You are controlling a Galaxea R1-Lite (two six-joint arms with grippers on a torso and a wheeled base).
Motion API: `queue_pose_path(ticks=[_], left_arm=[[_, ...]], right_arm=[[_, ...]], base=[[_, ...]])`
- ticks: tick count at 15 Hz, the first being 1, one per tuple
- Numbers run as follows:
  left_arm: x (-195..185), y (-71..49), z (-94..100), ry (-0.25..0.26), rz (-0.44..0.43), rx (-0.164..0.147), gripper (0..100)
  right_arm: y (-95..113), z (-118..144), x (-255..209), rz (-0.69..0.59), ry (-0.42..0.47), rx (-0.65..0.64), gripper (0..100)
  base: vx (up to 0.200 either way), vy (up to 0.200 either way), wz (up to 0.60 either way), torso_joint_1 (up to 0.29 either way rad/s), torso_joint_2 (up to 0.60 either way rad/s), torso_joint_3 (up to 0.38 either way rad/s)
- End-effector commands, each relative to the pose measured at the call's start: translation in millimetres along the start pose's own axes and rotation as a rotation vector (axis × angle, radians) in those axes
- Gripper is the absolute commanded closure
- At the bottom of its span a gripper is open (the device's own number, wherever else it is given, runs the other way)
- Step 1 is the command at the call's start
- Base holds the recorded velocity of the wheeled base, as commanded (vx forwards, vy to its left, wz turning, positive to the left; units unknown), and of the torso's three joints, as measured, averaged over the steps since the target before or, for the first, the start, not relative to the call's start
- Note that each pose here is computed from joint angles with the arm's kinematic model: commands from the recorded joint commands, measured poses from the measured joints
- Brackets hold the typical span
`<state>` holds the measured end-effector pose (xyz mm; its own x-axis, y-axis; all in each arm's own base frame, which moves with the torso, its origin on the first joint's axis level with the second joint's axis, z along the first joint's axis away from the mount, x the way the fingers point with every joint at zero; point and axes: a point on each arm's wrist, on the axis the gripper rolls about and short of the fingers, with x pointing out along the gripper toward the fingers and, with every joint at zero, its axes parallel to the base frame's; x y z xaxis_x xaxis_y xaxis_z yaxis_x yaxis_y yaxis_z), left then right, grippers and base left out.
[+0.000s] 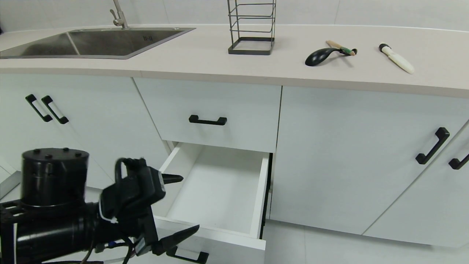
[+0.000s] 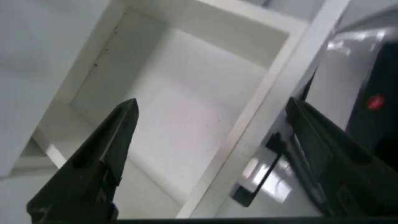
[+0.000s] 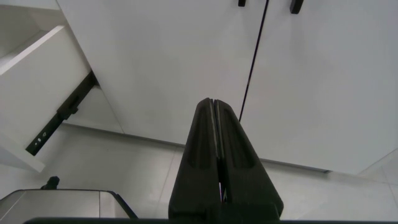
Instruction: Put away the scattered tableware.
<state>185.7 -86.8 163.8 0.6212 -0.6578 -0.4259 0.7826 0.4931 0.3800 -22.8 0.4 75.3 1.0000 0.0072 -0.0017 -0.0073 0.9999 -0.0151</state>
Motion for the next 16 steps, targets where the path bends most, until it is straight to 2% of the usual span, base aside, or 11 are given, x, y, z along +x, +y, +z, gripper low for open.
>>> queue_pose_path(ticks=[1,2,3,4,5,6,8,9,12,15,16], left_arm=[[-31.9,5.9,24.4,-0.134,0.091,-0.117,0],[-40.3,8.9,30.4,-0.173,0.115,-0.191,0],[-58.1,12.3,41.9,-0.258,0.133,-0.313,0],[-73.4,10.1,48.4,-0.330,0.100,-0.385,0],[-86.6,3.9,50.6,-0.385,0.045,-0.430,0],[-92.9,-1.5,48.9,-0.404,0.013,-0.451,0],[-117.5,-37.4,20.2,-0.449,-0.023,-0.525,0],[-123.7,-49.9,9.0,-0.476,-0.020,-0.543,0],[-146.7,-76.9,-10.6,-0.580,0.096,-0.491,0],[-155.3,-91.2,-28.4,-0.566,0.288,-0.527,0],[-157.2,-100.6,-40.5,-0.525,0.366,-0.498,0]], right_arm=[[0.0,0.0,0.0,0.000,0.000,0.000,100],[0.0,0.0,0.0,0.000,0.000,0.000,100],[0.0,0.0,0.0,0.000,0.000,0.000,100],[0.0,0.0,0.0,0.000,0.000,0.000,100],[0.0,0.0,0.0,0.000,0.000,0.000,100],[0.0,0.0,0.0,0.000,0.000,0.000,100],[0.0,0.0,0.0,0.000,0.000,0.000,100],[0.0,0.0,0.0,0.000,0.000,0.000,100],[0.0,0.0,0.0,0.000,0.000,0.000,100],[0.0,0.0,0.0,0.000,0.000,0.000,100],[0.0,0.0,0.0,0.000,0.000,0.000,100]], base=[[0.000,0.000,0.00,0.000,0.00,0.000],[0.000,0.000,0.00,0.000,0.00,0.000],[0.000,0.000,0.00,0.000,0.00,0.000],[0.000,0.000,0.00,0.000,0.00,0.000],[0.000,0.000,0.00,0.000,0.00,0.000],[0.000,0.000,0.00,0.000,0.00,0.000],[0.000,0.000,0.00,0.000,0.00,0.000],[0.000,0.000,0.00,0.000,0.00,0.000],[0.000,0.000,0.00,0.000,0.00,0.000],[0.000,0.000,0.00,0.000,0.00,0.000],[0.000,0.000,0.00,0.000,0.00,0.000]])
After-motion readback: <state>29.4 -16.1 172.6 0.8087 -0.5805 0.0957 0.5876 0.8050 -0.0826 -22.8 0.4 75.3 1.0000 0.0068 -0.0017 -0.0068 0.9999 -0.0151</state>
